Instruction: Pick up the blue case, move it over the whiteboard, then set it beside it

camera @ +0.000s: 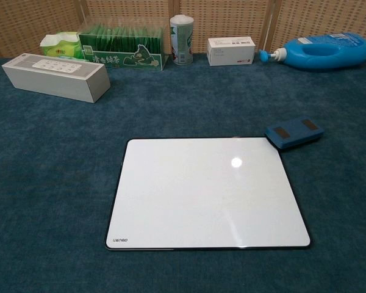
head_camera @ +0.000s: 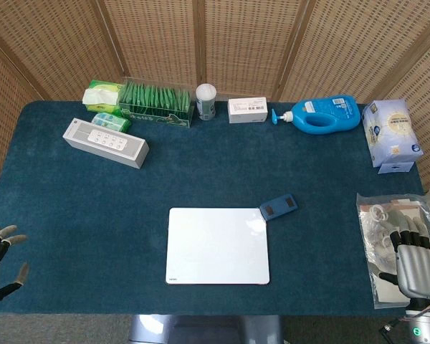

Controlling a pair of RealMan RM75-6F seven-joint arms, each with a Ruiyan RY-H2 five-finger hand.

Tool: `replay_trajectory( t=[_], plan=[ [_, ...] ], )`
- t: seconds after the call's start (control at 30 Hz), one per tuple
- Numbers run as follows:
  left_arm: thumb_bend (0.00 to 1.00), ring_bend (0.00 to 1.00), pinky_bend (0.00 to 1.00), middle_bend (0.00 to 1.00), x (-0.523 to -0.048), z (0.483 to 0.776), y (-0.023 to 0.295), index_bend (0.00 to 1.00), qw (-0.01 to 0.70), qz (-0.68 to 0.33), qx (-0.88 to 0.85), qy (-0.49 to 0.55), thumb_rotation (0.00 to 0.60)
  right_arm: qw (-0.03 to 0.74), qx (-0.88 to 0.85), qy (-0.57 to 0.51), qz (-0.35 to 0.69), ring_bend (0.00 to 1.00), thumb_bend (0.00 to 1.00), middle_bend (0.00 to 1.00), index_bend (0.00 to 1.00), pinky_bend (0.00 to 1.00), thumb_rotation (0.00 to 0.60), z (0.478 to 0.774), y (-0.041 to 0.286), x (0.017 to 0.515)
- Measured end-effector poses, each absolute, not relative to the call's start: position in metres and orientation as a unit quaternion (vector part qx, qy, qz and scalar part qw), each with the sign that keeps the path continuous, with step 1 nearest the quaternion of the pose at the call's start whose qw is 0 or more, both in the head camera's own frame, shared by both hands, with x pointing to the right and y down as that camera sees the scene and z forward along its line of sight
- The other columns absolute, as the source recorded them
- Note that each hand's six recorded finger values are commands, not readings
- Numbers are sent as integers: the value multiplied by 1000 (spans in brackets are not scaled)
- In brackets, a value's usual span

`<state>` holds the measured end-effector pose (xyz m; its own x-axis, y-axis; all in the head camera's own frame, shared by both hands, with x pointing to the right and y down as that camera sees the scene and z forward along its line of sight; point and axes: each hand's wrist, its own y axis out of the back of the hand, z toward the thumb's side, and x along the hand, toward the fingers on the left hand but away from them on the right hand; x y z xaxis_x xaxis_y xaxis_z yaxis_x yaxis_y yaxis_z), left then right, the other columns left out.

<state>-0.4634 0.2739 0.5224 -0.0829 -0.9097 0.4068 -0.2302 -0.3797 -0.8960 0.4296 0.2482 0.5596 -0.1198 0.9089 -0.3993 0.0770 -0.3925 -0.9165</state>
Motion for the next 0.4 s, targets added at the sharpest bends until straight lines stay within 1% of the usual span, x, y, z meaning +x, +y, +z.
replay_trajectory(
  t=[0.4],
  plan=[
    [455,132,11,207,-462,520,270,281,297,-564,-609,472,600,334,-581,-435,602,0,63,0,200,0,600,564,251,423]
  ],
)
